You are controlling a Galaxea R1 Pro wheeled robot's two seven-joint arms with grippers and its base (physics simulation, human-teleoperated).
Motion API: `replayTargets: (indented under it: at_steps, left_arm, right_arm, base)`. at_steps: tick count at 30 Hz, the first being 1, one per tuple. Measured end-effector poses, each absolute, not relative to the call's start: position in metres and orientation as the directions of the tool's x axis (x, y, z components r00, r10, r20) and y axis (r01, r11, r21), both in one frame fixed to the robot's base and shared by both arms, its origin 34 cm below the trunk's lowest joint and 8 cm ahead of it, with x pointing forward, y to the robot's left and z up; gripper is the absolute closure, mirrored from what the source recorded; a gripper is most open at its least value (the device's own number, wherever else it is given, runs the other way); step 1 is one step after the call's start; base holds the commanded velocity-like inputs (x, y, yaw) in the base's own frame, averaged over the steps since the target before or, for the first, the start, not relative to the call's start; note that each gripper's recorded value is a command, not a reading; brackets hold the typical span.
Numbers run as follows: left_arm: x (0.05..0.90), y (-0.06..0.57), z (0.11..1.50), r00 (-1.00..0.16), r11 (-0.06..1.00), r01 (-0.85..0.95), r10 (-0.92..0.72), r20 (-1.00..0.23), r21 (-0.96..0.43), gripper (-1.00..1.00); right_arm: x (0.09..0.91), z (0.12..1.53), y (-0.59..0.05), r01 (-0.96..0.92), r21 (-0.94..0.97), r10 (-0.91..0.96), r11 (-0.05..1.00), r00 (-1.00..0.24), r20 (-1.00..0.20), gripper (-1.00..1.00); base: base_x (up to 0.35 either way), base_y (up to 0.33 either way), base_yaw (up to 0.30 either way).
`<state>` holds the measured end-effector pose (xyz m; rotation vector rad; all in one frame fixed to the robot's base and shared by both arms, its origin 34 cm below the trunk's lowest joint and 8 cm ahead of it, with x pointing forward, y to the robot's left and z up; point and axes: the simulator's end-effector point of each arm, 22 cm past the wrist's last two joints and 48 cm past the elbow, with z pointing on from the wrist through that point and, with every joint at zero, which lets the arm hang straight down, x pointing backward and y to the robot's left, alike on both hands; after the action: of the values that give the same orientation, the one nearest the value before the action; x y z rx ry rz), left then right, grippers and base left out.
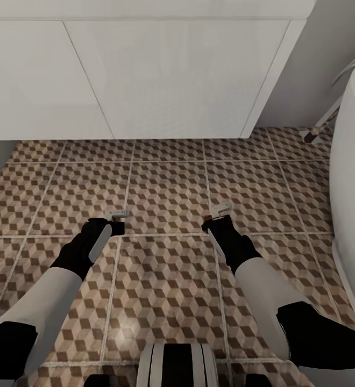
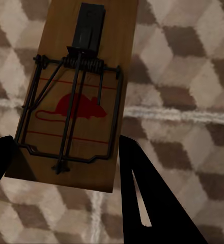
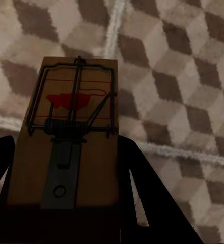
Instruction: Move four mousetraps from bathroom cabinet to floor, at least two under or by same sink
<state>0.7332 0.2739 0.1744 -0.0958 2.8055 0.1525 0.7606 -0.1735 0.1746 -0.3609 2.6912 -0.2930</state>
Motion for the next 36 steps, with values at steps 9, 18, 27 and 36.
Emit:
replayTargets:
  at_steps: [9,18,27,36]
  left_arm:
    - [0.721,0.273,0.15,-0.955,0.992,-0.079,-0.048,-0.292,0.096,1.0]
    - [0.708,0.273,0.126,-0.965,0.992,-0.076,-0.048,-0.257,0.099,1.0]
    - [0.731,0.263,0.134,-0.947,0.995,-0.07,-0.043,-0.318,0.075,1.0]
    - [0.742,0.247,0.164,-0.958,0.999,-0.004,0.01,-0.287,0.051,1.0]
  right_arm:
    - [0.748,0.149,-0.173,-0.216,-0.248,-0.292,0.944,-0.896,-0.333,1.0]
    - [0.737,0.125,-0.173,-0.224,-0.24,-0.293,0.944,-0.907,-0.303,1.0]
    - [0.77,0.144,-0.173,-0.184,-0.247,-0.27,0.951,-0.886,-0.377,1.0]
    - [0.76,0.124,-0.175,-0.189,-0.244,-0.267,0.951,-0.901,-0.341,1.0]
  base:
    - [0.0,0.0,0.0]
    - [0.0,0.0,0.0]
    - [0.0,0.0,0.0]
    - [0.0,0.0,0.0]
